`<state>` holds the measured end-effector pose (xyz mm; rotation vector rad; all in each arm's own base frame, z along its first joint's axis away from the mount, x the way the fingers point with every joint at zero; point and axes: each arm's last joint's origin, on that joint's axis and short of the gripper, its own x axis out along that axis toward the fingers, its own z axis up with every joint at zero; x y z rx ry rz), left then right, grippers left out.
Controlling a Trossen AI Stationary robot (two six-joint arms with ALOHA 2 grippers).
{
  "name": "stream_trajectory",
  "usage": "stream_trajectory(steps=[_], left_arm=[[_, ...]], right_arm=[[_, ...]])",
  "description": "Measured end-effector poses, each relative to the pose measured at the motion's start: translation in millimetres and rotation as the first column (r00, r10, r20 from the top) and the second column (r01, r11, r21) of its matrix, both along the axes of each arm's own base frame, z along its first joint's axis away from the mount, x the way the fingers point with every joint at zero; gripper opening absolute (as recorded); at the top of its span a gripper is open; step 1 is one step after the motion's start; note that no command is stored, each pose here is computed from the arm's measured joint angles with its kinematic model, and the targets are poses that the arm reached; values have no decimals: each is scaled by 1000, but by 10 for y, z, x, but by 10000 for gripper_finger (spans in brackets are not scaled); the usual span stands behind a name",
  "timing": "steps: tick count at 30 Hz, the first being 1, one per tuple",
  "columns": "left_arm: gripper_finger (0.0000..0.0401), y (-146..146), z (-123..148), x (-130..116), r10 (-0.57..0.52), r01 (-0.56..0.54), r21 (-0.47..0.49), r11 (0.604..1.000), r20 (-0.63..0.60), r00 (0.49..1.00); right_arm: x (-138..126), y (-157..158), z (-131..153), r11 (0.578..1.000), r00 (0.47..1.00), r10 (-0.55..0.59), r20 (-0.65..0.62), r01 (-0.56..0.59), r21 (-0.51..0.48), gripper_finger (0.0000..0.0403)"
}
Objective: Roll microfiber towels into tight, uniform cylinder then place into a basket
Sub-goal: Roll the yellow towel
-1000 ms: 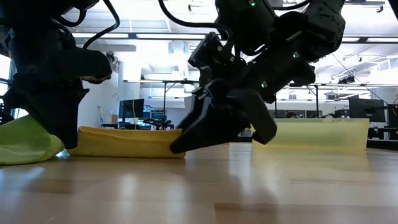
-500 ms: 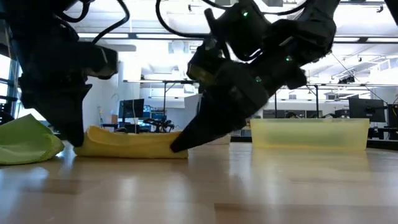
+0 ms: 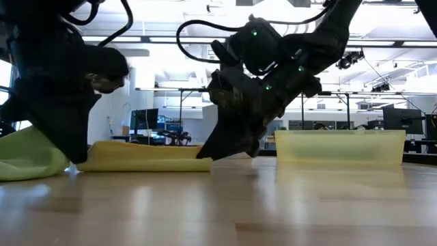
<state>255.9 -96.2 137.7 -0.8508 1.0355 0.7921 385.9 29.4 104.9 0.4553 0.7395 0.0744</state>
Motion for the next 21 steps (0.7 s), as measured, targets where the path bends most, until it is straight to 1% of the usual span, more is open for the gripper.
stream_trajectory(steps=[2,5,9,11,13,16,19,21], left_arm=[[0,3,0,0,19,-19,0,1000,4,1000],[0,-2,3,10,21,-21,-5,1000,15,1000],[0,3,2,4,23,-23,5,1000,11,1000],[0,4,1,0,24,-24,6,1000,8,1000],[0,5,0,-1,24,-24,6,1000,6,1000],[0,6,0,-4,24,-24,8,1000,3,1000],[0,6,-1,-5,23,-23,8,1000,2,1000],[0,6,-1,-5,23,-23,9,1000,2,1000]], right_arm=[[-2,-6,0,999,1000,0,1,0,-37,1],[-4,-3,-3,997,1000,20,6,-20,-78,1],[-8,33,-5,976,992,121,23,-115,-183,6],[-12,57,17,959,984,173,33,-161,-235,22],[-31,74,85,937,974,222,37,-203,-285,46],[-74,69,282,915,970,238,49,-207,-345,88],[-115,60,474,913,968,240,78,-198,-357,125],[-115,108,541,912,958,262,113,-207,-355,140]])
